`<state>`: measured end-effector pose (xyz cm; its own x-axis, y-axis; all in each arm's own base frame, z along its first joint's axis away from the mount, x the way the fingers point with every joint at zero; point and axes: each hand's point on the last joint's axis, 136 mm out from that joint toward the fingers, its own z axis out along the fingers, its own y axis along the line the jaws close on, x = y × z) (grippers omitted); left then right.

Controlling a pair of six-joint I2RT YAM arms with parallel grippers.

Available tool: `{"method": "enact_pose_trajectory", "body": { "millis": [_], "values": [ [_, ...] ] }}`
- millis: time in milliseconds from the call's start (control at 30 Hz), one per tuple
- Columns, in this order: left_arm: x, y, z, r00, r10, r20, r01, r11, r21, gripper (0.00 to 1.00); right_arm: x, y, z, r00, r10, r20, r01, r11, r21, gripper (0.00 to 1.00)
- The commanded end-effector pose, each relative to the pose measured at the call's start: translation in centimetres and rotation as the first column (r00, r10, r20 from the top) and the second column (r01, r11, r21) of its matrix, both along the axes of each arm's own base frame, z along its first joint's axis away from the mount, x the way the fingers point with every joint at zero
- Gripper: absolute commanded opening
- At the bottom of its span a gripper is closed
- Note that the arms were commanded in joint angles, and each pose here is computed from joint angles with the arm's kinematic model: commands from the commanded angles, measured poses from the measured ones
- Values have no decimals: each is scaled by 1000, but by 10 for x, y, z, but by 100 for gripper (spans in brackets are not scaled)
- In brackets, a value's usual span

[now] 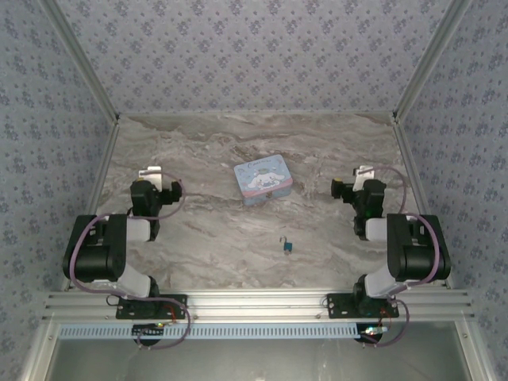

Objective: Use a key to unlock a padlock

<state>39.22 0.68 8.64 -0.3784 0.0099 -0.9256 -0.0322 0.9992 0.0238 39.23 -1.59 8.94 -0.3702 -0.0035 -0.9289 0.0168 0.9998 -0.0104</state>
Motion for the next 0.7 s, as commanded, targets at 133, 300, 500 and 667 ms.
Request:
{"method": "enact_pose_trajectory", "body": {
  "millis": [133, 300, 500, 667],
  "values": [
    [6, 7, 2, 999, 32, -4, -32, 999, -31, 99, -2, 1, -7, 999, -15, -37, 15, 1000, -16, 100],
    [6, 7, 3, 999, 32, -4, -32, 999, -30, 99, -2, 1, -7, 999, -18, -36, 17, 1000, -25, 100],
    [6, 6, 3, 999, 35, -2, -35, 999, -23, 100, -2, 2, -8, 999, -16, -37, 15, 1000, -23, 100],
    [6, 6, 3, 999, 34, -3, -34, 999, -23, 99, -1, 1, -7, 999, -16, -37, 15, 1000, -22, 100]
  ]
}}
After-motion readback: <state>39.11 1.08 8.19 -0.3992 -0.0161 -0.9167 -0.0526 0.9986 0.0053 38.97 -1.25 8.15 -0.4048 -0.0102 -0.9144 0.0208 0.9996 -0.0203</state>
